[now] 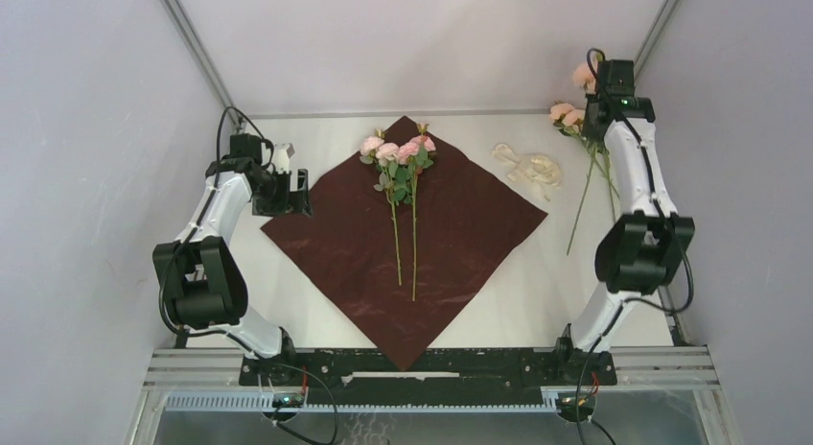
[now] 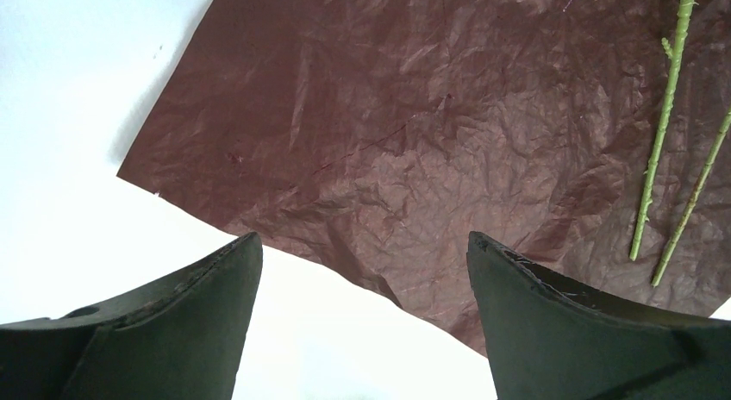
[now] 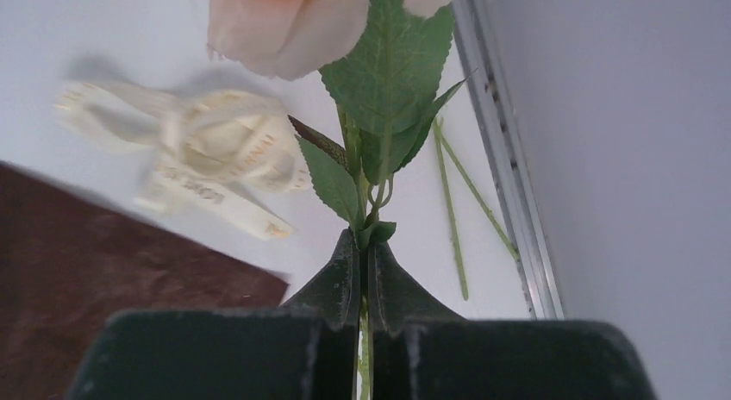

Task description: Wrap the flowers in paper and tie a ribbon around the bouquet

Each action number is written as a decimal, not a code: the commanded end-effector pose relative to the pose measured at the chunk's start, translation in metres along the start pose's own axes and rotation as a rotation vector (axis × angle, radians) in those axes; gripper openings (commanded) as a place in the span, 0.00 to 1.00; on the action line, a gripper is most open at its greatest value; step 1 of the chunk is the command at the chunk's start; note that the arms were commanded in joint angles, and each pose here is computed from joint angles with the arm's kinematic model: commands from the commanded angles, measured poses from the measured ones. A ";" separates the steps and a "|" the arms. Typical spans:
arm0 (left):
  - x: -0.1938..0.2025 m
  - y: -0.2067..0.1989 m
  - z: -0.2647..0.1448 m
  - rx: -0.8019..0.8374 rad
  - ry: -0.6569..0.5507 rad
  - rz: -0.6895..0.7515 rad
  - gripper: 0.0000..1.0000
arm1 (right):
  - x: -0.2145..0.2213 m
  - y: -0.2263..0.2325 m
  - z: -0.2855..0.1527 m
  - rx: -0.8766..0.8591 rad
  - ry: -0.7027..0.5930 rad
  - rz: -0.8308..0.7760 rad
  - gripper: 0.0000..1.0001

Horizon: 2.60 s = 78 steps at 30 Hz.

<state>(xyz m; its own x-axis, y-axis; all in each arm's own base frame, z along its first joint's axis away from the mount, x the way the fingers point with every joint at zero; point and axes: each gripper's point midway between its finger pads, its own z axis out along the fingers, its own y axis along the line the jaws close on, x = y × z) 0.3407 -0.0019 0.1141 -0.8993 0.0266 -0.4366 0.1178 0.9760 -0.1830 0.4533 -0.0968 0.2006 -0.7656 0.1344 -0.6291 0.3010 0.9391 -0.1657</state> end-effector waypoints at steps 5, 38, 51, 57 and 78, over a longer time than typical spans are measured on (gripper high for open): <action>-0.016 -0.005 -0.014 0.006 -0.061 0.048 0.93 | -0.039 0.157 -0.138 -0.484 -0.349 0.065 0.00; -0.013 -0.006 -0.016 0.013 -0.059 0.060 0.93 | 0.011 0.203 -0.035 -0.465 -0.004 -0.104 0.59; -0.013 0.002 -0.015 -0.028 -0.014 0.059 0.93 | 0.012 -0.046 0.118 -0.206 0.130 0.231 0.74; -0.009 0.004 -0.007 -0.053 0.003 0.097 0.93 | -0.003 -0.037 0.141 -0.317 0.081 0.049 0.73; -0.004 0.000 0.010 -0.039 0.064 0.130 0.93 | 0.018 0.001 0.187 -0.237 0.175 -0.209 0.49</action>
<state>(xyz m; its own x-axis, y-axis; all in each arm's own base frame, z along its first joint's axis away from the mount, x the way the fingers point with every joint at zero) 0.3307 -0.0064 0.0868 -0.9319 0.1394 -0.3349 0.1913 0.9733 -0.1270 0.5437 -0.1564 0.0413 -0.8815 0.0343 -0.4709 0.0379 0.9993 0.0020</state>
